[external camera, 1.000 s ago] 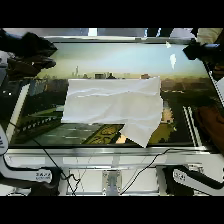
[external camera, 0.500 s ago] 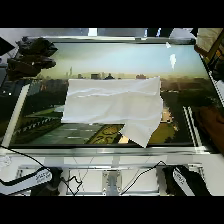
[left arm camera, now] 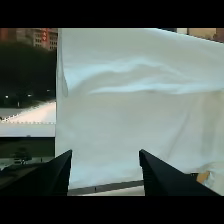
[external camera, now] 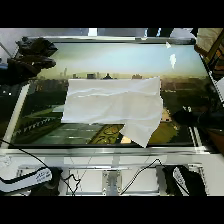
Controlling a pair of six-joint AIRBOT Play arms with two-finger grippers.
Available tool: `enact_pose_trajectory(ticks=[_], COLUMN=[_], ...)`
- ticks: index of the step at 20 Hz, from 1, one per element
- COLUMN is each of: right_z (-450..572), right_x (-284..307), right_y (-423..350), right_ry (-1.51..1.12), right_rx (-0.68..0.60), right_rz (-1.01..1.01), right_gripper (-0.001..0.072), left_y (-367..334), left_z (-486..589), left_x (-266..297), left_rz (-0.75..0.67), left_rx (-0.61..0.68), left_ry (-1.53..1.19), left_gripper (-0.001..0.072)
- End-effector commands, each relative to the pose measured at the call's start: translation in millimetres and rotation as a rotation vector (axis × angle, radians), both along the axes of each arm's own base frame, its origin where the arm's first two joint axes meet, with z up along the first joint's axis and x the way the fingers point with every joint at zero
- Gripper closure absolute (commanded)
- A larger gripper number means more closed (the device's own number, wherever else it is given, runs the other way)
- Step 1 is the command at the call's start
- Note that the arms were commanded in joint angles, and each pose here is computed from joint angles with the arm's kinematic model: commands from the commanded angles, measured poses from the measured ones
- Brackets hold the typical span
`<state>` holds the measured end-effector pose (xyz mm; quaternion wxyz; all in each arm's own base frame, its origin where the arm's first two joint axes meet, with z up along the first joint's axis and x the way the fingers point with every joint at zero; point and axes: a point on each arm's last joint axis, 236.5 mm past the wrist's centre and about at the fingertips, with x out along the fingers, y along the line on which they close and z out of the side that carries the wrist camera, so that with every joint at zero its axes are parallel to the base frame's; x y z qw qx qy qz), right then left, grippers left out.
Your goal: Fold the shirts.
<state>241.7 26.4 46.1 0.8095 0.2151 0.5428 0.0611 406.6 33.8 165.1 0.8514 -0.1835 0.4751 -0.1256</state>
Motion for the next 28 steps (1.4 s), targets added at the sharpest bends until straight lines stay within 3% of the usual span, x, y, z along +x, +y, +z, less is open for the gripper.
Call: enact_pose_trajectory(ticks=[1, 5, 11, 20, 27, 28], right_z=[-63, -94, -136, -154, -154, -153], right_x=[-38, -46, -63, -35, -22, -24], right_y=[34, 58, 56, 47, 58, 60], right_ry=[0.188, 0.243, 0.315, 0.218, 0.203, 0.202], right_rx=[0.186, 0.339, 0.348, 0.420, 0.500, 0.498], right_rz=[-0.073, -0.180, -0.313, -0.505, -0.487, -0.465], right_gripper=[0.0335, 0.0336, 0.0336, 0.0338, 0.0348, 0.0398], left_y=[-4, -1, 10, 29, 31, 31], left_z=[-14, -12, -19, -30, -30, -31], left_x=[2, 7, 5, 1, 0, 0], left_rz=[-0.017, -0.010, 0.006, 0.032, 0.033, 0.033], left_rx=[-0.024, -0.015, 0.036, 0.121, 0.129, 0.129], left_ry=[0.008, -0.011, 0.004, 0.039, 0.042, 0.042], left_gripper=[0.0204, 0.0205, 0.0205, 0.0210, 0.0211, 0.0211])
